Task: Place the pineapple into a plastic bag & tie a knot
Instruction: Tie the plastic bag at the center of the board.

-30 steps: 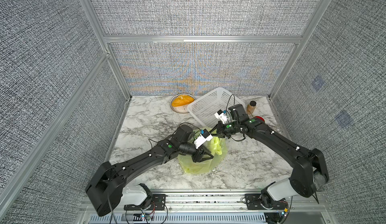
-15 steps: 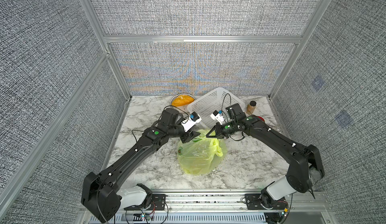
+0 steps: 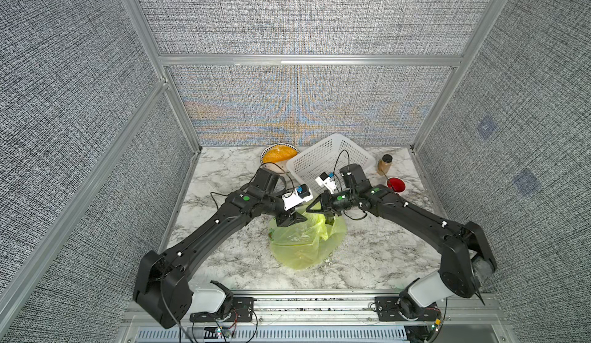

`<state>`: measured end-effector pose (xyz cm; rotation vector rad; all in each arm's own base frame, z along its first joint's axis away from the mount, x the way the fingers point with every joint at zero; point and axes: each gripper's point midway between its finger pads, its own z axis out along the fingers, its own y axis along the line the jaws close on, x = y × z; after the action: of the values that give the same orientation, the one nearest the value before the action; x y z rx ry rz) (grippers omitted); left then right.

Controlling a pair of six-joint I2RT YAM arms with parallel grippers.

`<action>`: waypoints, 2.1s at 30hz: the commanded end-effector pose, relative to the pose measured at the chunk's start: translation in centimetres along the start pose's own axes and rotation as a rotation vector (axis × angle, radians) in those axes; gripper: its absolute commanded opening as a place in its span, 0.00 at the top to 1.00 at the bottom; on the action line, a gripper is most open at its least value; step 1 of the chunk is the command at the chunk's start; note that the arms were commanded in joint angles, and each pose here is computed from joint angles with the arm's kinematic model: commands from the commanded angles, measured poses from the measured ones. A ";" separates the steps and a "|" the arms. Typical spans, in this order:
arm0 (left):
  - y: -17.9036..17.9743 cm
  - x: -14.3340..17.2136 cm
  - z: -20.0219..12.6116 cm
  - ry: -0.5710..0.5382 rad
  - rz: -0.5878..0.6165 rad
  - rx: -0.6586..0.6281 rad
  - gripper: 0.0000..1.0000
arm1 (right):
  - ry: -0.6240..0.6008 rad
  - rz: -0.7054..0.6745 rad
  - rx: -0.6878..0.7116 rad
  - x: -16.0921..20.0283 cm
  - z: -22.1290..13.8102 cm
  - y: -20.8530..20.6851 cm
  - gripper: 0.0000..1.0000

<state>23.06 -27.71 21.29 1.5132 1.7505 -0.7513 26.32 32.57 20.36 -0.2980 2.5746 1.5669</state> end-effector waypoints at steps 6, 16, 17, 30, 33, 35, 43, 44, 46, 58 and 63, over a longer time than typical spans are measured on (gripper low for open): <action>0.7 -2.4 -3.8 -0.088 0.055 -0.189 0.45 | -0.018 -0.004 -0.070 -0.4 0.8 1.7 0.73; 0.3 0.0 -2.2 -0.039 0.030 -0.147 0.67 | -0.024 -0.001 -0.072 0.1 0.7 1.7 0.74; 0.7 0.2 -1.9 -0.033 0.032 -0.153 0.66 | -0.022 -0.001 -0.074 0.2 0.7 1.7 0.74; 0.9 2.6 0.7 0.054 0.005 -0.075 0.53 | -0.016 -0.008 -0.075 0.3 0.9 2.0 0.74; -0.2 3.4 1.2 0.070 -0.010 -0.007 0.57 | -0.011 -0.006 -0.075 0.4 0.9 2.0 0.74; -0.6 3.5 1.3 0.070 -0.021 0.017 0.69 | -0.009 -0.002 -0.075 0.4 0.9 2.0 0.74; -3.1 2.9 0.8 0.033 0.000 0.076 0.90 | -0.006 0.014 -0.076 0.0 1.5 2.1 0.60; -3.5 2.7 0.9 0.027 0.010 0.086 0.90 | 0.005 0.016 -0.078 0.2 1.9 2.1 0.59; -4.0 2.4 1.1 0.017 0.016 0.099 0.90 | 0.026 0.017 -0.085 0.4 2.5 2.3 0.58; -3.6 1.9 1.6 -0.064 -0.043 0.023 0.85 | 0.063 0.047 -0.152 1.0 2.5 2.4 0.81; -3.4 2.9 1.2 -0.044 -0.070 -0.025 0.81 | 0.075 0.035 -0.134 0.8 1.7 2.0 0.93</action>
<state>19.04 -27.63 17.85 1.4625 1.7704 -0.8154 25.42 34.97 20.40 -0.2580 2.5706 1.7583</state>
